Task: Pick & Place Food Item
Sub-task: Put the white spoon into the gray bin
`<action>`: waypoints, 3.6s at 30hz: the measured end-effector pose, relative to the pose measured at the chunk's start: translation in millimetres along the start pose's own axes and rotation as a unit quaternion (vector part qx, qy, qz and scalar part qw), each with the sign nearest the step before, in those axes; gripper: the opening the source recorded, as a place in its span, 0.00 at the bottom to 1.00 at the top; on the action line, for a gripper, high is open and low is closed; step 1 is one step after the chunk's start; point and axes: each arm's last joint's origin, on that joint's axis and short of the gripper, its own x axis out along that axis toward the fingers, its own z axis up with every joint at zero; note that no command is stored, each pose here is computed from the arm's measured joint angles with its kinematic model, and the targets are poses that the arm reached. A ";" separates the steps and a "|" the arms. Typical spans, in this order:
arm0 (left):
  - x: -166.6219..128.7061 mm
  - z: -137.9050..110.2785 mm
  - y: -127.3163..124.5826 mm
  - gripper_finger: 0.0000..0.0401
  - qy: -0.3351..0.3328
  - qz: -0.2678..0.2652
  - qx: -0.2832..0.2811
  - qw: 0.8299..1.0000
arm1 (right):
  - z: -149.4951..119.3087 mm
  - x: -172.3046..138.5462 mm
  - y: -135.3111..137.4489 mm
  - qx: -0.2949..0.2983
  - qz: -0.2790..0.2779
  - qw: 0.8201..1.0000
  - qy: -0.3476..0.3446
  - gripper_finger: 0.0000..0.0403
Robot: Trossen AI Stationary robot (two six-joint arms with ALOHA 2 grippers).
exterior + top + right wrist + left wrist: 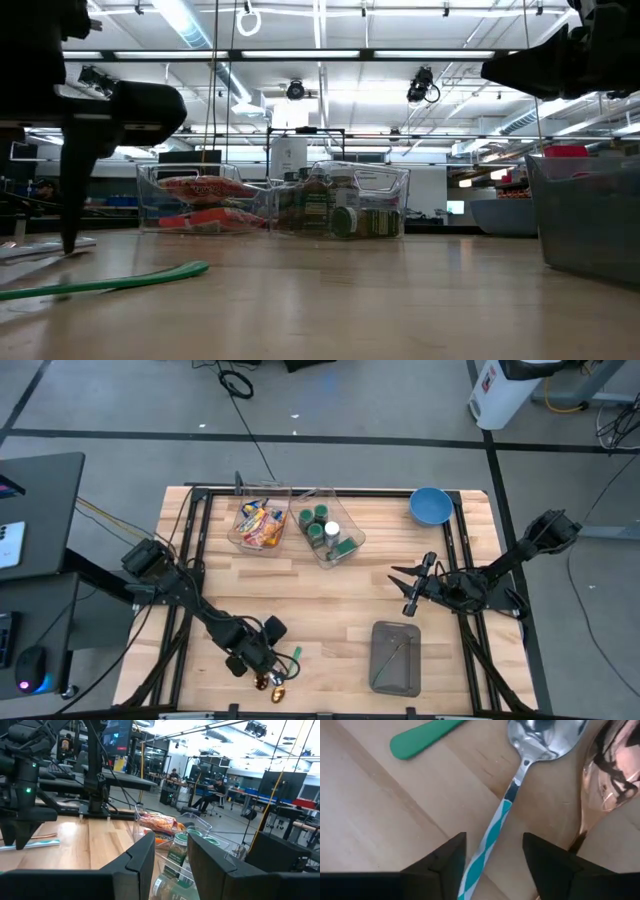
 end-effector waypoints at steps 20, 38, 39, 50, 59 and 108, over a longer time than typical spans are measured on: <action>-7.4 10.8 11.3 0.01 -0.008 0.082 -0.029 0.996 | 0.3 0.0 -0.1 0.002 0.000 1.000 -0.001 0.31; -17.8 19.9 32.3 0.28 -0.016 0.041 -0.136 0.990 | 0.3 0.0 -0.1 0.003 0.000 1.000 -0.001 0.31; -17.2 19.9 36.1 0.32 -0.021 0.029 -0.145 0.989 | 0.3 0.0 -0.1 0.003 0.000 1.000 -0.001 0.31; -14.1 17.2 57.6 0.58 -0.042 -0.033 -0.188 0.981 | -0.6 0.0 -0.2 -0.001 -0.005 1.000 0.004 0.31; 15.7 18.0 43.6 0.51 0.003 -0.053 -0.173 0.984 | -1.2 0.0 0.0 -0.004 -0.006 1.000 0.007 0.31; -23.7 18.9 151.8 0.06 -0.404 0.384 -0.349 0.753 | -3.7 14.3 -7.0 0.107 0.060 0.992 -0.017 0.75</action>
